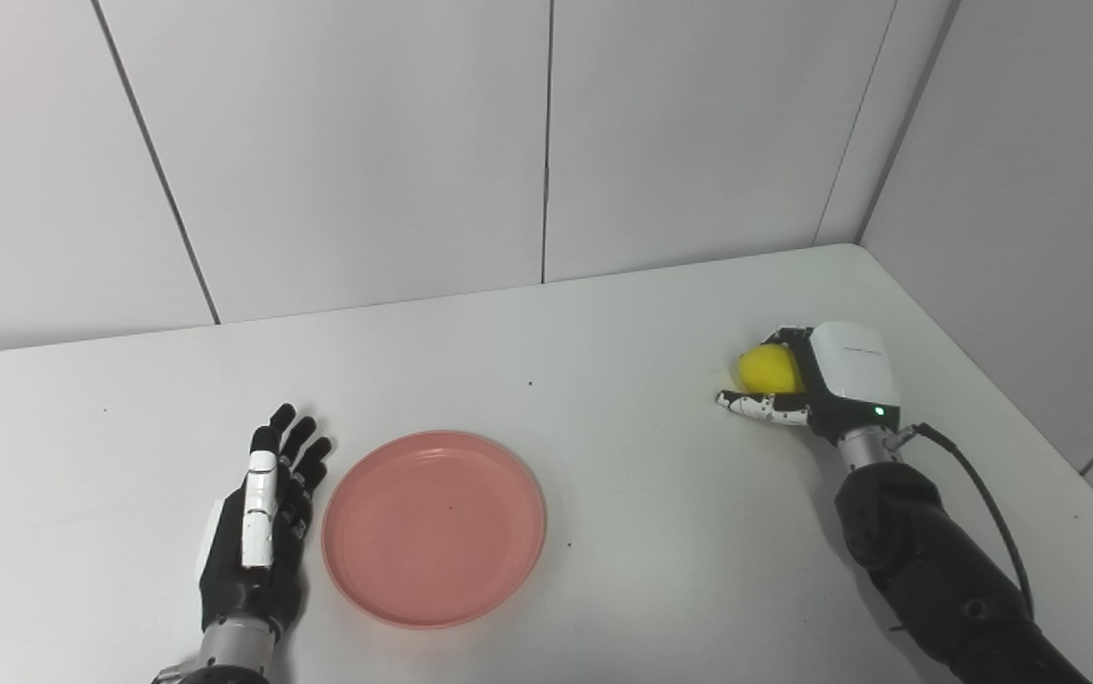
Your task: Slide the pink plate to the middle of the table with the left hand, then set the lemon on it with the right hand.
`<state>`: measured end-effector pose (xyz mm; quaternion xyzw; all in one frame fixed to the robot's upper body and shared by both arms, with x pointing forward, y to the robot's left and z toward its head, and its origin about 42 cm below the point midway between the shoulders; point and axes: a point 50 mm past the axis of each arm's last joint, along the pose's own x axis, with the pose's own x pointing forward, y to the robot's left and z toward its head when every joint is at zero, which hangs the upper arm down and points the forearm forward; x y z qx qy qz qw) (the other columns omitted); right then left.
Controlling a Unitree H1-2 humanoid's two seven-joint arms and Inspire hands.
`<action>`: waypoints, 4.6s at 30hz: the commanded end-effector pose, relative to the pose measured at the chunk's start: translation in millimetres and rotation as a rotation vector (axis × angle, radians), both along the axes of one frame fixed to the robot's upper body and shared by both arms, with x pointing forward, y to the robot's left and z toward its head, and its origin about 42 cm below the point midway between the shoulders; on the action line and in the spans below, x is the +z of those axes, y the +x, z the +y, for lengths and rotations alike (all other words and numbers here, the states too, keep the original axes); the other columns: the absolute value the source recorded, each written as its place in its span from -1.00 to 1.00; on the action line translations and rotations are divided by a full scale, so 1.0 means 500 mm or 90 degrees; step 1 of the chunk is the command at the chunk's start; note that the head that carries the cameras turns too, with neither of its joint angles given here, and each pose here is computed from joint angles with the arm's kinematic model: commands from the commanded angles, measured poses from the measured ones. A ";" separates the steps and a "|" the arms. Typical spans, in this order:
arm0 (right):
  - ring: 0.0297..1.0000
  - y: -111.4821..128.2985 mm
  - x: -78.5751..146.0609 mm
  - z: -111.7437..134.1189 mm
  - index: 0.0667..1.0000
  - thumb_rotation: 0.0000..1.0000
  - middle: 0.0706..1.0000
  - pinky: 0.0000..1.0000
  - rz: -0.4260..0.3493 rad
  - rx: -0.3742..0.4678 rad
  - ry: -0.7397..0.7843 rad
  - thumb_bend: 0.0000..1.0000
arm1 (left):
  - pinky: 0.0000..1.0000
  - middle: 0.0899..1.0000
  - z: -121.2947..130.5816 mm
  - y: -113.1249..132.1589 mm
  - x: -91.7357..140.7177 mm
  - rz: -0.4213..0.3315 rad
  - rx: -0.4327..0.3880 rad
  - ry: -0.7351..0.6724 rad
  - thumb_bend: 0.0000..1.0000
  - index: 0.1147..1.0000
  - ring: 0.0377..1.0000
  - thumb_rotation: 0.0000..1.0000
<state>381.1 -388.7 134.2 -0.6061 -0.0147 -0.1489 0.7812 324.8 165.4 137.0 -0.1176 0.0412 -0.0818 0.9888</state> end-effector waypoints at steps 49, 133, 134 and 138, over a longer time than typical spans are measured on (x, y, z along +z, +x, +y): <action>-0.65 -0.001 0.211 0.197 -0.47 -0.13 -0.58 -0.71 -0.112 0.246 0.006 0.07 | 1.00 0.89 -0.039 -0.021 -0.028 0.063 -0.024 -0.003 0.21 0.87 0.83 0.92; -0.49 -0.043 0.116 0.541 -0.18 -0.20 -0.38 -0.59 0.018 0.567 -0.002 0.09 | 0.99 0.78 -0.108 -0.032 -0.041 0.054 0.002 -0.049 0.53 0.78 0.73 1.00; -0.49 -0.043 0.112 0.540 -0.18 -0.20 -0.38 -0.59 0.023 0.568 0.000 0.09 | 0.98 0.77 -0.108 -0.032 -0.041 0.054 0.002 -0.049 0.53 0.78 0.73 1.00; -0.49 -0.041 0.102 0.537 -0.18 -0.18 -0.39 -0.59 0.041 0.570 -0.006 0.05 | 0.96 0.75 -0.109 -0.031 -0.040 0.053 0.002 -0.051 0.54 0.77 0.72 1.00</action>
